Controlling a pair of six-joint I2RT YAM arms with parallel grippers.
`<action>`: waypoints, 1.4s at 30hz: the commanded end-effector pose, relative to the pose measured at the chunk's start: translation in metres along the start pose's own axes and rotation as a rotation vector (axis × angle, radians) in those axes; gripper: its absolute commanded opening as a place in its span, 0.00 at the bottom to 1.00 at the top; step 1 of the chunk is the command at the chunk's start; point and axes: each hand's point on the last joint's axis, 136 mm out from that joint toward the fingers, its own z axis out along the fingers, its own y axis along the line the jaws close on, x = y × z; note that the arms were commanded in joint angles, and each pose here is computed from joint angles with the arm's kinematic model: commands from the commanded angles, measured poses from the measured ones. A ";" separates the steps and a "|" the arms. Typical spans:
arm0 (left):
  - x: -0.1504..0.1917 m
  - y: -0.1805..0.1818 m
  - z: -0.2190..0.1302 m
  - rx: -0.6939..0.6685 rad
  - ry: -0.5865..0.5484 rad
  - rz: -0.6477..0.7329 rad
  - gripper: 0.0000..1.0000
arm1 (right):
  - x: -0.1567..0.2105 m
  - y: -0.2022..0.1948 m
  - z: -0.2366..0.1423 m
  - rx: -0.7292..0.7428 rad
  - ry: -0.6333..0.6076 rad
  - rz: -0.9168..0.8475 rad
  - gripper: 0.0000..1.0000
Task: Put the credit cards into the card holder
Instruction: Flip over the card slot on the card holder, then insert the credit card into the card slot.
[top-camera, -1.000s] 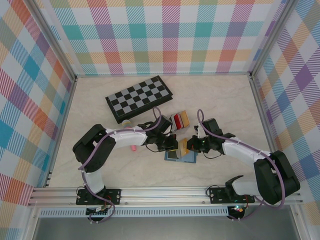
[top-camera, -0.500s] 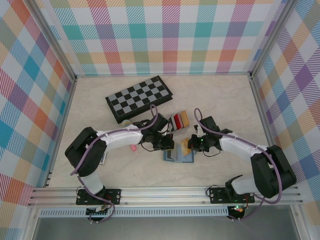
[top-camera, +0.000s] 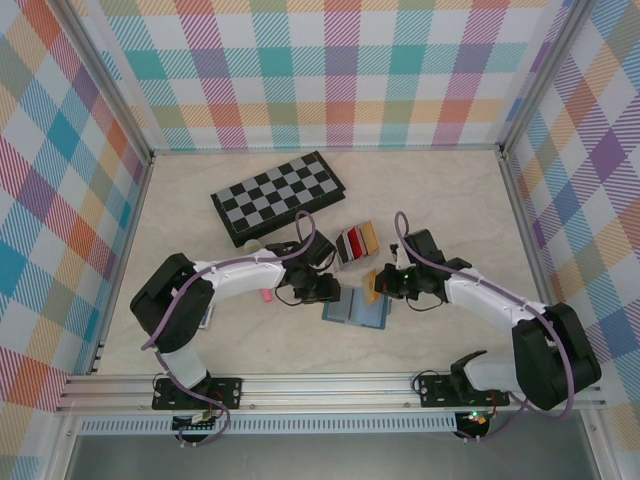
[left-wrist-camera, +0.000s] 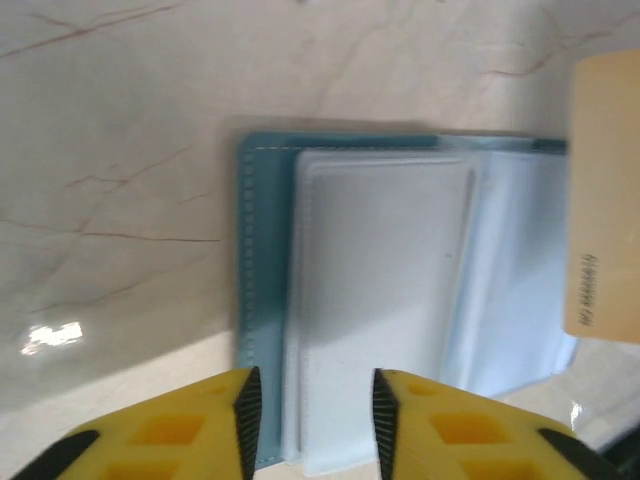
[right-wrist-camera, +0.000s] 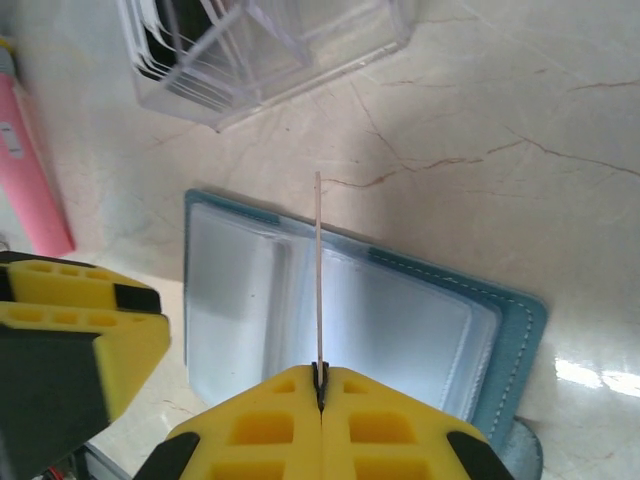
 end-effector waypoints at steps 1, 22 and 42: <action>0.004 0.015 -0.005 -0.057 -0.017 -0.015 0.44 | 0.006 0.010 0.000 -0.049 -0.006 0.041 0.05; 0.000 0.016 0.018 0.019 -0.017 -0.094 0.53 | 0.033 0.009 0.031 -0.048 0.014 0.107 0.05; 0.015 0.018 0.029 0.035 0.046 -0.114 0.31 | 0.031 0.018 0.025 -0.104 -0.009 0.113 0.06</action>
